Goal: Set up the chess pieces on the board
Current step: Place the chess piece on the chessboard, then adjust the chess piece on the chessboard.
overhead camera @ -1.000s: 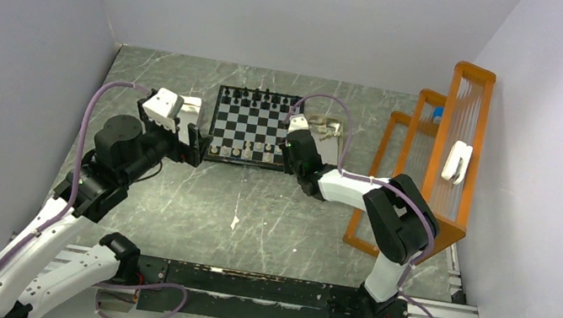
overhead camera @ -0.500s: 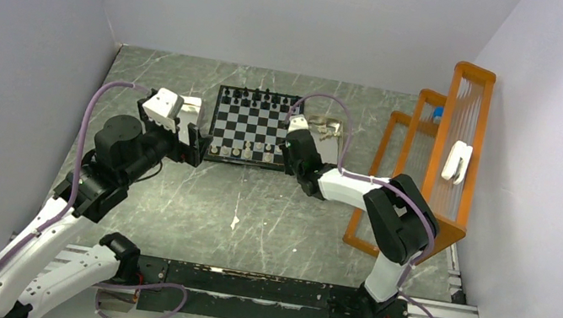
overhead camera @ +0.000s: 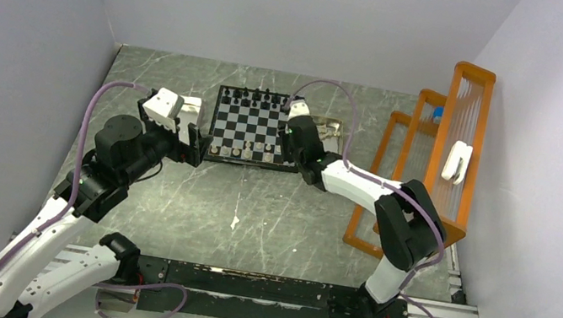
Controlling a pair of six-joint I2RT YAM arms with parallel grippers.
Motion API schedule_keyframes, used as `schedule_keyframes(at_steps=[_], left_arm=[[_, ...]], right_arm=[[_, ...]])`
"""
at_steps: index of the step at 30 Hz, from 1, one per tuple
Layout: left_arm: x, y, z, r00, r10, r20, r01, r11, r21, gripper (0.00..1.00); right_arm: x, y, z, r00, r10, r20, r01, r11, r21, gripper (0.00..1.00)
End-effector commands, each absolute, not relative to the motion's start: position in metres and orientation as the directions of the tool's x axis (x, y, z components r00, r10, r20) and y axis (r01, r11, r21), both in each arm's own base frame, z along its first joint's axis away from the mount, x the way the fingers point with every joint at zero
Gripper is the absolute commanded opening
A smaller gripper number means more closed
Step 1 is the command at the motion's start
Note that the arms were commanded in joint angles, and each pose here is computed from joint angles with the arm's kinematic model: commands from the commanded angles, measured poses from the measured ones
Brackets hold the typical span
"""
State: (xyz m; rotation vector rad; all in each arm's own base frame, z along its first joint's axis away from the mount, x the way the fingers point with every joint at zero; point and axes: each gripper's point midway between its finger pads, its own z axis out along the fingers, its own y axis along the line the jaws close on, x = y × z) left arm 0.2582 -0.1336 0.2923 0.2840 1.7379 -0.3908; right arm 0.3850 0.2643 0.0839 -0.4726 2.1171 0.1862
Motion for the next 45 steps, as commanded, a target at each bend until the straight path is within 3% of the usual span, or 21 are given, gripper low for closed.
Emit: schedule_keyframes(at_steps=[1, 20, 45], left_arm=[[0.257, -0.133, 0.29, -0.196, -0.011, -0.981, 0.401, 0.911, -0.091, 0.97], [0.255, -0.133, 0.294, -0.179, -0.013, -0.984, 0.41, 0.908, -0.086, 0.97], [0.256, -0.133, 0.293, -0.181, -0.011, -0.983, 0.409, 0.909, -0.086, 0.97]], right_arm=[[0.398, 0.272, 0.112, -0.457, -0.238, -0.857, -0.398, 0.917, -0.043, 0.31], [0.45, 0.283, 0.092, -0.476, -0.303, -0.826, -0.369, 0.921, -0.125, 0.27], [0.446, 0.269, 0.049, -0.561, -0.37, -0.741, -0.381, 0.91, -0.166, 0.26]])
